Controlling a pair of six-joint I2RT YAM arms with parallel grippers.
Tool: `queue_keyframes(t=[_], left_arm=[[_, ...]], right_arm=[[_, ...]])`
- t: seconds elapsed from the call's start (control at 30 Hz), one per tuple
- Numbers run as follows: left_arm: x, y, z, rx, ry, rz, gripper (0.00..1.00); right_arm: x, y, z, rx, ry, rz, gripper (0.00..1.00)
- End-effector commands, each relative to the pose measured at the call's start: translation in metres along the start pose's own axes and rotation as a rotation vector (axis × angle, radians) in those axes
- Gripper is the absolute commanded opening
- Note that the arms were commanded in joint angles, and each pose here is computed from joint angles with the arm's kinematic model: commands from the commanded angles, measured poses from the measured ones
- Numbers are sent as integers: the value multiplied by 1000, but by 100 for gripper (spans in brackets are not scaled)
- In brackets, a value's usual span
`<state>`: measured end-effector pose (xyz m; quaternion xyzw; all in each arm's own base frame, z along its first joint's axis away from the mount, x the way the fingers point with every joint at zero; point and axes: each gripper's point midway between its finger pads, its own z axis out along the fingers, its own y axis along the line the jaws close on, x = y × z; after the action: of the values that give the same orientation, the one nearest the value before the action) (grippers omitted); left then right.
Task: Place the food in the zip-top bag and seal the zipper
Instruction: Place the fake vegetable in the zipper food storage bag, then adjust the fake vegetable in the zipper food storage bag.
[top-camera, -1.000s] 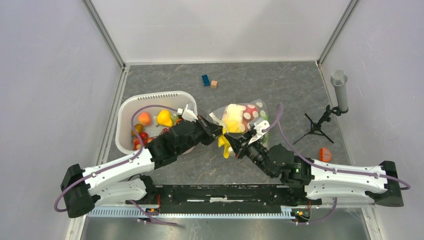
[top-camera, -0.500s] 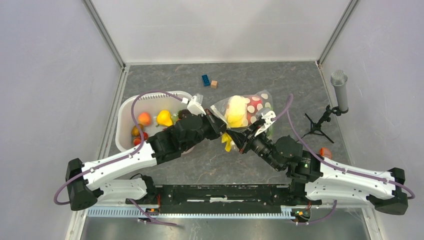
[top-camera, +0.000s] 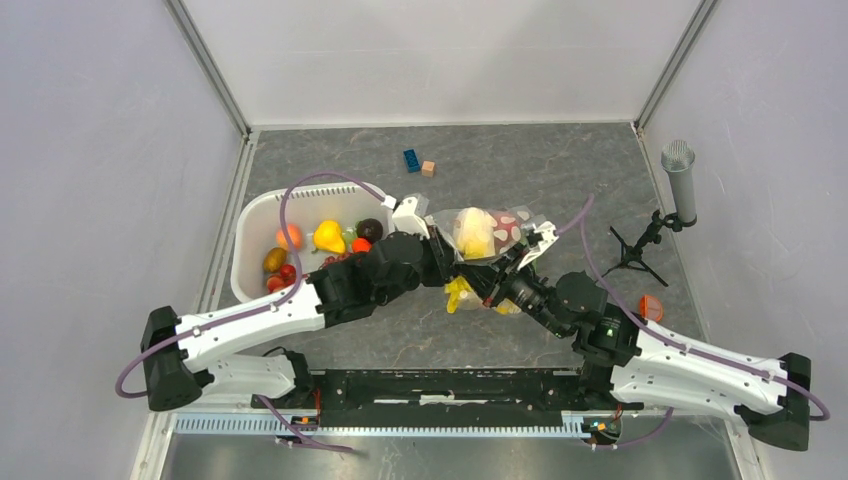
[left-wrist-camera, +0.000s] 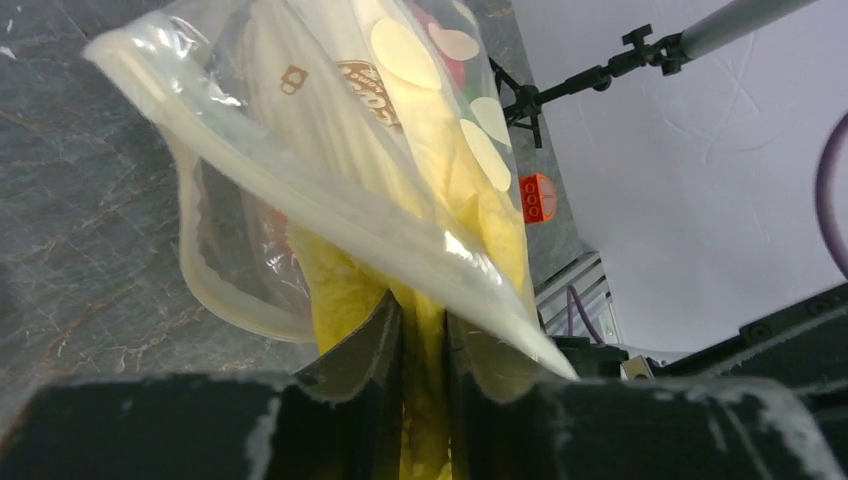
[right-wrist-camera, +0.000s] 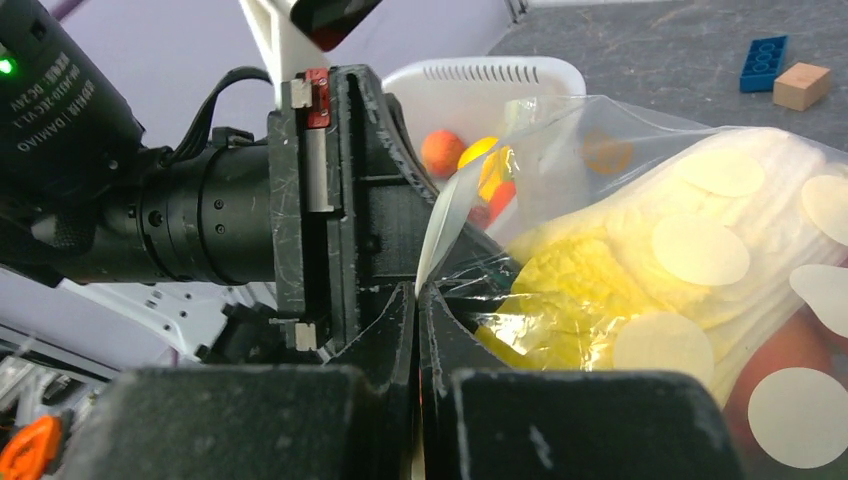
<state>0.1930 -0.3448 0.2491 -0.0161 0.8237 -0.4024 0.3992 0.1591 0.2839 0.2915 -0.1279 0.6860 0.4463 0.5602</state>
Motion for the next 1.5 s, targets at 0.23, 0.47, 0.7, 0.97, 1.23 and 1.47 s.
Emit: queue_keyframes(t=[0.23, 0.47, 0.7, 0.97, 1.23, 1.47], left_arm=[[-40, -37, -47, 166, -89, 185, 61], [-53, -53, -82, 290, -111, 283, 86], [-68, -46, -118, 302, -150, 367, 96], [-38, -2, -120, 224, -47, 500, 89], [-14, 45, -88, 46, -54, 286, 69], [4, 54, -71, 15, -27, 185, 55]], right_arm=[[-50, 26, -14, -157, -147, 202, 2], [-54, 0, -15, -73, -161, 197, 2], [-13, -39, -12, -16, -107, 214, 2], [7, -99, -18, 112, -113, 240, 2], [7, -115, -19, 146, -88, 210, 2], [6, -130, -22, 200, -100, 203, 2]])
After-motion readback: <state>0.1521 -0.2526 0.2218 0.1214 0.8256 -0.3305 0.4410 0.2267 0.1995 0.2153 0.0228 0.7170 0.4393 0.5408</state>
